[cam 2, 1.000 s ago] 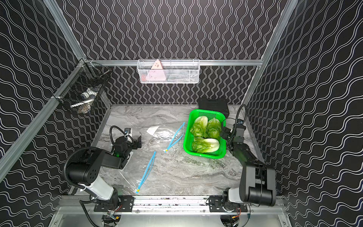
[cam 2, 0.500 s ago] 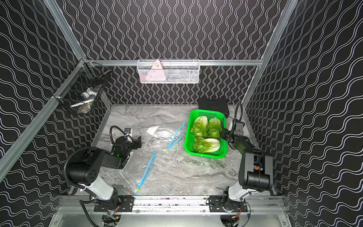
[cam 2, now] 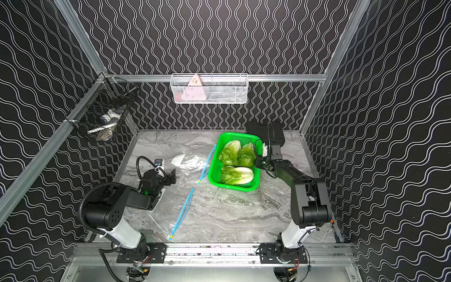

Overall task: Open the zip-top bag and take out the chinese cabbages
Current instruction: Move the basket to the center of the board, then reset both arms

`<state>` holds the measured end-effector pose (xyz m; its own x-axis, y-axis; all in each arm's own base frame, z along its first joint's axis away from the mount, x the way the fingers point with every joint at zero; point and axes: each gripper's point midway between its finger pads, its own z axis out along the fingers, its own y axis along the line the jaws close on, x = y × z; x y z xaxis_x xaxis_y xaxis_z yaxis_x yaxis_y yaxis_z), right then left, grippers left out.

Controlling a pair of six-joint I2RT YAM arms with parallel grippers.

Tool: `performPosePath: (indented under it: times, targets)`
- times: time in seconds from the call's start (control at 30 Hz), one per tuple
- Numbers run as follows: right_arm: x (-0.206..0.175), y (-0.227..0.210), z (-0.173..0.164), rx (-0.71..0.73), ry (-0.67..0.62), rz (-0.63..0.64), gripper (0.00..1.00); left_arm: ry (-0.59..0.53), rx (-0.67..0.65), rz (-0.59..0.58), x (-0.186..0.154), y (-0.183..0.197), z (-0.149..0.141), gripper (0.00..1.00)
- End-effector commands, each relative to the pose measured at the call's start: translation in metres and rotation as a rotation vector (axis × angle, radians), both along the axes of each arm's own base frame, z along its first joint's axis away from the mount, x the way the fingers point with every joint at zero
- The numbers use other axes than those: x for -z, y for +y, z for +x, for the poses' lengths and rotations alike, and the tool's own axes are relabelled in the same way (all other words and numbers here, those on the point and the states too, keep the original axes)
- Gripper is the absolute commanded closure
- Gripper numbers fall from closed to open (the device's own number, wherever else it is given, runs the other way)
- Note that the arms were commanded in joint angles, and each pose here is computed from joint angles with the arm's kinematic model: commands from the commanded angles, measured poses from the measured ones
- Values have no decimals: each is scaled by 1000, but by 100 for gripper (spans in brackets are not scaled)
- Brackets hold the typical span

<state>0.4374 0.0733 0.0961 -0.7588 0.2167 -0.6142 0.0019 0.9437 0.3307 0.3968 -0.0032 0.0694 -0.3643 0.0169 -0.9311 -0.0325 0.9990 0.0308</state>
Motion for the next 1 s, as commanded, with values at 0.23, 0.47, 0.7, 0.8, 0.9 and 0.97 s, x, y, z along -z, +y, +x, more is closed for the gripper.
performPosePath:
  times: [0.23, 0.47, 0.7, 0.8, 0.9, 0.97]
  targets:
    - [-35, -109, -31, 333, -208, -19, 0, -23, -3, 7, -6, 1, 4, 1]
    - [-24, -137, -51, 433, -427, -149, 0, -25, -3, 7, -6, 1, 4, 1]
    - [-2, -133, -50, 391, -513, -163, 0, -26, -3, 8, -7, 1, 4, 1]
    - [4, -122, -44, 316, -503, -153, 0, -26, -3, 8, -7, 1, 4, 1]
    - [10, -114, -40, 267, -482, -147, 0, -25, -3, 8, -7, 1, 4, 1]
    - [15, -108, -36, 240, -487, -152, 0, -25, -3, 8, -7, 1, 4, 1]
